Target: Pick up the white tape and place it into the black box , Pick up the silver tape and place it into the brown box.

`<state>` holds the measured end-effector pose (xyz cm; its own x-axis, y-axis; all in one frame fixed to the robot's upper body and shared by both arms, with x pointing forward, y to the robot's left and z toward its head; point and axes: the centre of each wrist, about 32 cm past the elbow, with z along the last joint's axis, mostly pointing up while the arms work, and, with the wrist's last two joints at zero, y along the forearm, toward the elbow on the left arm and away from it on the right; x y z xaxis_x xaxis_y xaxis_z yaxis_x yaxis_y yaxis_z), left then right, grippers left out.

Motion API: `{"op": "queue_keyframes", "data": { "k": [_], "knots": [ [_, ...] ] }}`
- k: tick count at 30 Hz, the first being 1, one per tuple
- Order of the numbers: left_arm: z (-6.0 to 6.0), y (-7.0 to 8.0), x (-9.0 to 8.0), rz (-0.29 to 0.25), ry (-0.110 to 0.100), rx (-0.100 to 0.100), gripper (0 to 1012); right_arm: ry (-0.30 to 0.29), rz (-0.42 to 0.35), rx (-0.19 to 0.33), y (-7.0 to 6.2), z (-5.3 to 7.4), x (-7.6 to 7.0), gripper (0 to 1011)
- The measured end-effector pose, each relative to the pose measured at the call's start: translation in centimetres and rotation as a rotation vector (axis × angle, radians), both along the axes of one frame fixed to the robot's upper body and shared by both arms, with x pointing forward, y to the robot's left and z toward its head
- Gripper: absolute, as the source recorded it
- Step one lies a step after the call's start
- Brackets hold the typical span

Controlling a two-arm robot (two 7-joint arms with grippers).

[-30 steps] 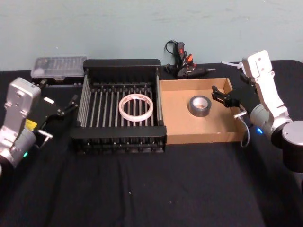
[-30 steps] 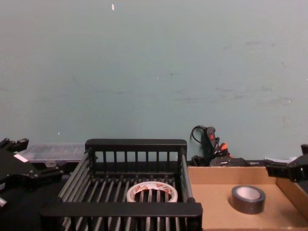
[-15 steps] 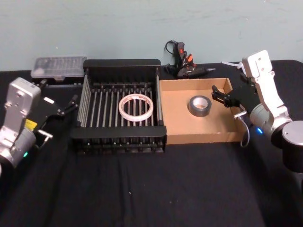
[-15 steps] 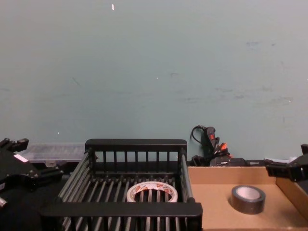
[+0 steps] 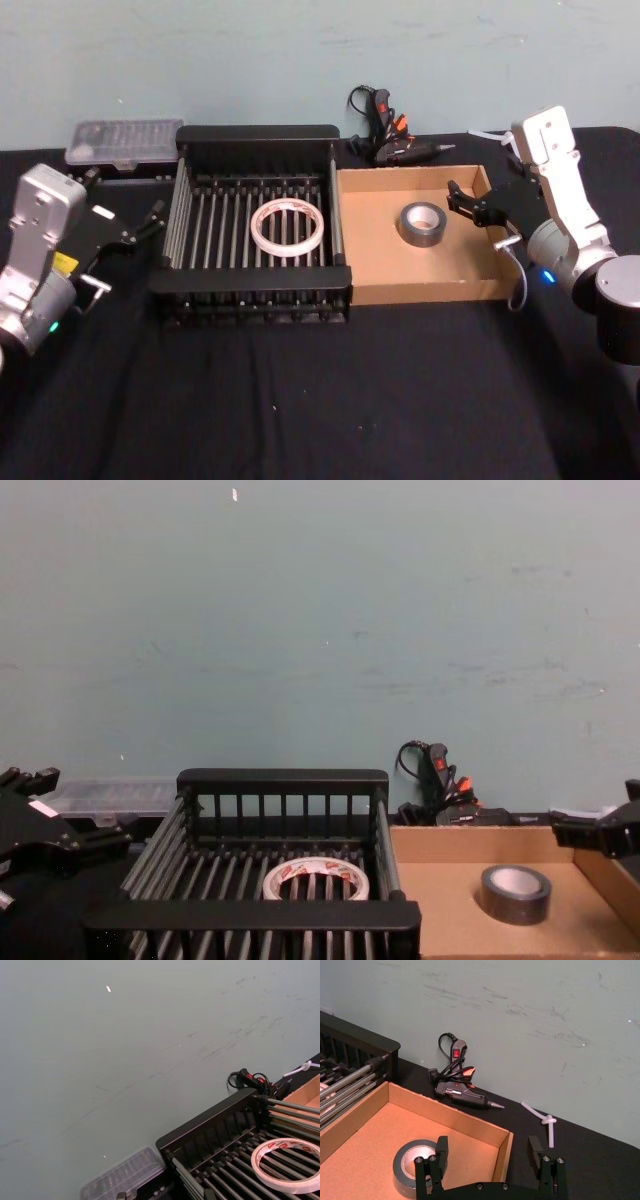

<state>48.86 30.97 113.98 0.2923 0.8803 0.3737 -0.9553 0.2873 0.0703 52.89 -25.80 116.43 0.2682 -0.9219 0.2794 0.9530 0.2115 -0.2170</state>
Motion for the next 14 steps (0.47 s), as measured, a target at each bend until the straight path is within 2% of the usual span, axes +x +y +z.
{"op": "queue_keyframes", "data": {
  "k": [14],
  "knots": [
    [0.0, 0.0, 0.0, 0.0, 0.0, 0.0, 1001, 0.0, 0.0, 0.0, 0.0, 0.0, 0.0, 1002]
  ]
}}
